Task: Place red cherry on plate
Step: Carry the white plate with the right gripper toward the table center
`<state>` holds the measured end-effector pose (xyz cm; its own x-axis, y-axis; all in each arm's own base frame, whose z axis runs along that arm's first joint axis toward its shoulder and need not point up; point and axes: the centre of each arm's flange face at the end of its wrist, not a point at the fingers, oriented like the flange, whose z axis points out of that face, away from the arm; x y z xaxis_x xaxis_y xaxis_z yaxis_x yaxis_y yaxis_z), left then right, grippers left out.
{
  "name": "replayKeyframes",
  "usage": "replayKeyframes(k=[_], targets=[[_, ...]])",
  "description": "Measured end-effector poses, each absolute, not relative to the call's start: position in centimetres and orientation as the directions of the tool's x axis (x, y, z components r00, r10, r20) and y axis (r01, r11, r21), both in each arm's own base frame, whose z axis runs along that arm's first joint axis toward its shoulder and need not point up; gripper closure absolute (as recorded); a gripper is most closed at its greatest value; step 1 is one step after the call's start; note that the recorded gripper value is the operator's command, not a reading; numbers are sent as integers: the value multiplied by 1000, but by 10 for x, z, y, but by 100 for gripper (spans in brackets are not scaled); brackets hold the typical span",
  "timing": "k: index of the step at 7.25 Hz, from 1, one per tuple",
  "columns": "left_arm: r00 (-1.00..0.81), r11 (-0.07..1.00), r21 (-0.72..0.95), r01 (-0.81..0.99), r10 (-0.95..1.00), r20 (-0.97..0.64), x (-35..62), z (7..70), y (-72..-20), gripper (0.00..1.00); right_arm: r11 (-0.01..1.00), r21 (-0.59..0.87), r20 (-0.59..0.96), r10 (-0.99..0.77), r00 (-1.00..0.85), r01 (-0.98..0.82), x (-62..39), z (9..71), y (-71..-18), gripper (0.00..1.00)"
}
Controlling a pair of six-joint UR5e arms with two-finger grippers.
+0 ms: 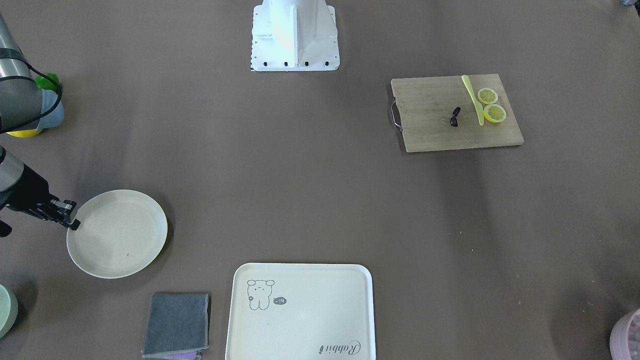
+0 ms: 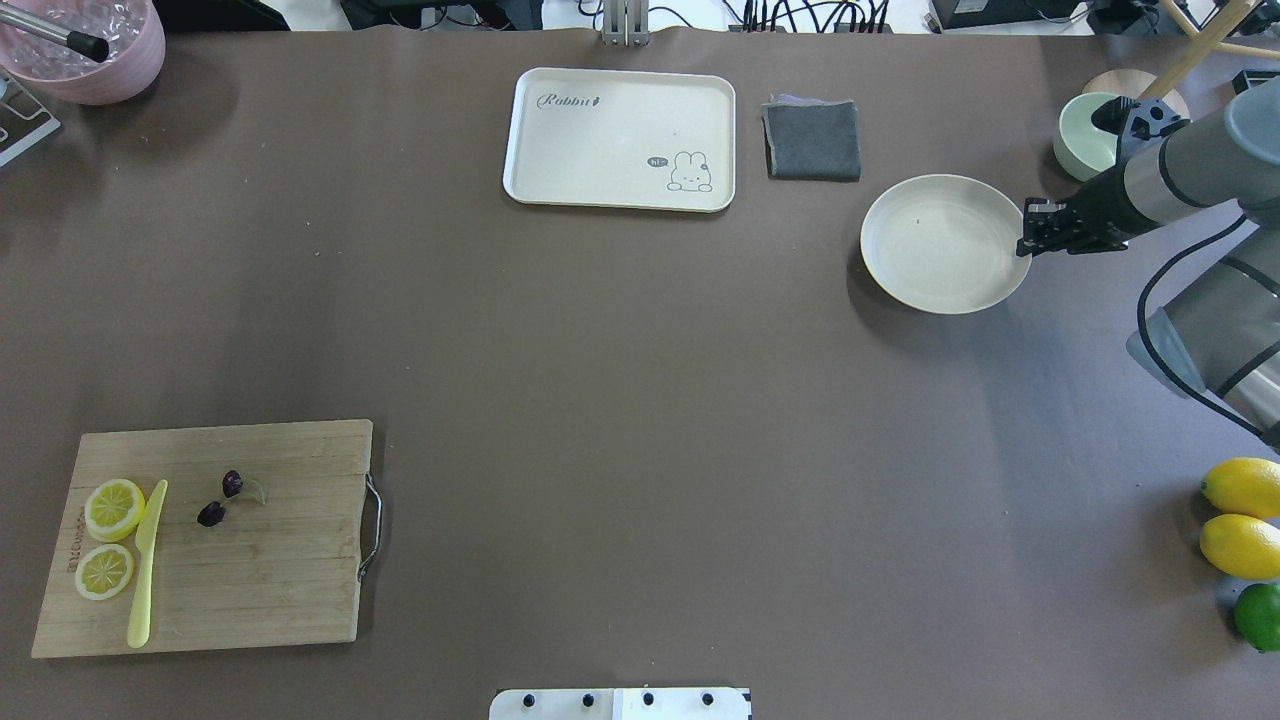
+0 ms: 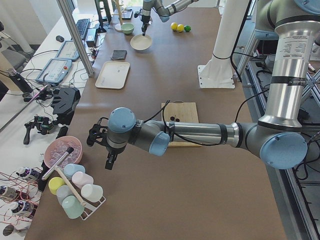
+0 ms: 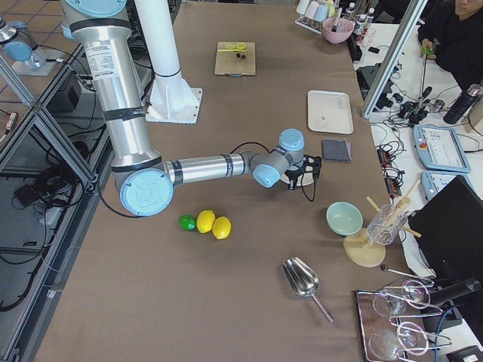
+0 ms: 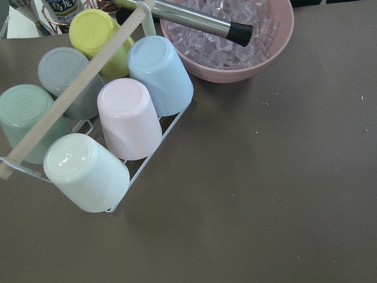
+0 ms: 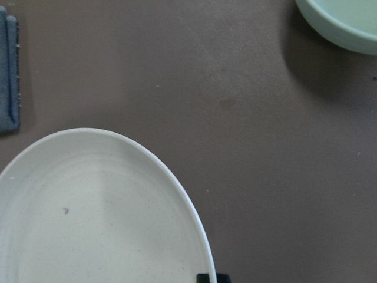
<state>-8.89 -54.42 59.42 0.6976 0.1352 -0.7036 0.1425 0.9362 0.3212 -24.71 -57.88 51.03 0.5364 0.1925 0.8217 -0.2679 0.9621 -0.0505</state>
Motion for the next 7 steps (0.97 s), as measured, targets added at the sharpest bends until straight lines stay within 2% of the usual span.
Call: replayKeyframes(k=[3, 5, 7], targets=[[698, 936, 323, 143, 135, -703, -89, 593, -545, 2, 968, -72, 884, 174, 434, -241, -312, 405, -598, 100], [698, 936, 323, 143, 135, -703, -90, 593, -546, 2, 974, -41, 913, 128, 389, -223, -411, 317, -577, 100], [698, 936, 322, 142, 135, -703, -89, 594, -546, 2, 976, -25, 924, 105, 367, -217, -486, 268, -537, 100]])
